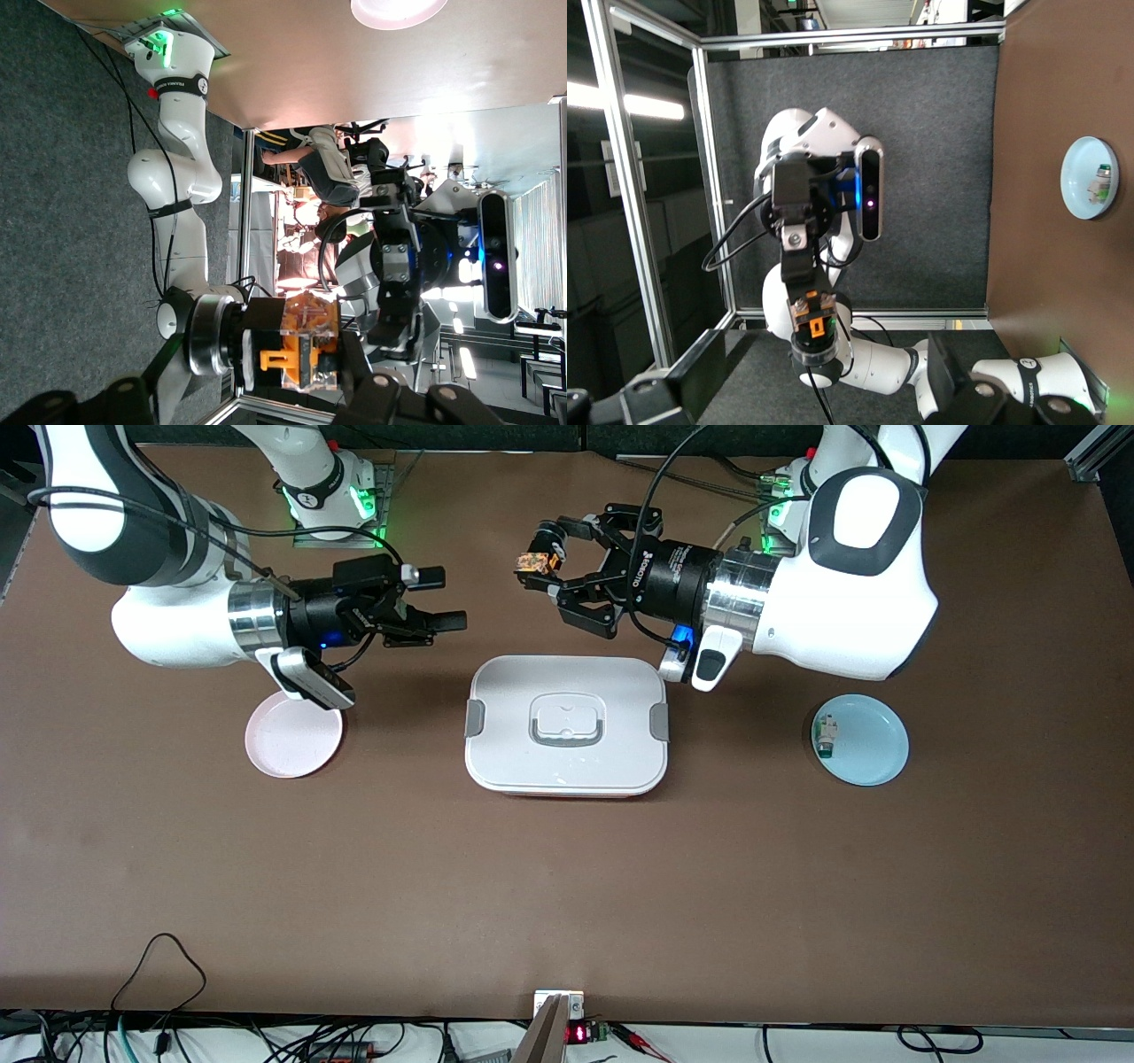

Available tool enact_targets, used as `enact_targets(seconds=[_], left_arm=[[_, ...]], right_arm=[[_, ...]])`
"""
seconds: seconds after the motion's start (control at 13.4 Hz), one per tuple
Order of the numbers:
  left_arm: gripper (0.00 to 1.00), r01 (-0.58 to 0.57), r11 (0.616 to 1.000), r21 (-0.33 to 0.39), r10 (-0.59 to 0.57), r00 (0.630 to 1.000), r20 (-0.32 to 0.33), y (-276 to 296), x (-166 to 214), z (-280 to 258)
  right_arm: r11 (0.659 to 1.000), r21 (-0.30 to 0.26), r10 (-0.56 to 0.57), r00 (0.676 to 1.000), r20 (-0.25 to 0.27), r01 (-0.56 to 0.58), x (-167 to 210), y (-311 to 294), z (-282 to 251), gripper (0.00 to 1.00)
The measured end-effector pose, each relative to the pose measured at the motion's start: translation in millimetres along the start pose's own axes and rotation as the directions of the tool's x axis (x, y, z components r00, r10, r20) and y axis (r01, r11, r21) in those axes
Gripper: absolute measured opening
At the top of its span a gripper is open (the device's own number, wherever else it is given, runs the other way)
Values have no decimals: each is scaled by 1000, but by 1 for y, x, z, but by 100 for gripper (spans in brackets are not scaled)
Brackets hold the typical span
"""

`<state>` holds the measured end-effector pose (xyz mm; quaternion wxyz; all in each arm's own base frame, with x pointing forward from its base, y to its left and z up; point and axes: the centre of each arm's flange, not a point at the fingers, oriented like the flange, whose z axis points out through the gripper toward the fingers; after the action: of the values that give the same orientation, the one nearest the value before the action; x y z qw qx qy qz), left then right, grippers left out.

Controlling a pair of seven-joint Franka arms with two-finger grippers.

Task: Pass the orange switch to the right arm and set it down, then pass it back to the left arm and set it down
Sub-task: 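Bring the left gripper with the switch toward the right gripper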

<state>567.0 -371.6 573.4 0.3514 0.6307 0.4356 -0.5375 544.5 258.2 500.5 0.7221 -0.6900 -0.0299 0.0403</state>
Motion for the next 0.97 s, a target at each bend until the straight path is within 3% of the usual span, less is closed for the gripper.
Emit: enact_targets(seconds=[0.37,0.67,0.97], left_arm=[[72,1,1000,-7,-1,1000,0,1,1,-4],[72,2,1000,-9,-2,1000,0,1,1,-6],[72,2,1000,-9,-2,1000,0,1,1,-6]], right_arm=[[999,40,-21,998,-61,24,-13,-10,53,100],[998,64,-9,997,-78,14,-13,-10,54,100],[999,48,1,996,-85,3,-18,-5,67,100]])
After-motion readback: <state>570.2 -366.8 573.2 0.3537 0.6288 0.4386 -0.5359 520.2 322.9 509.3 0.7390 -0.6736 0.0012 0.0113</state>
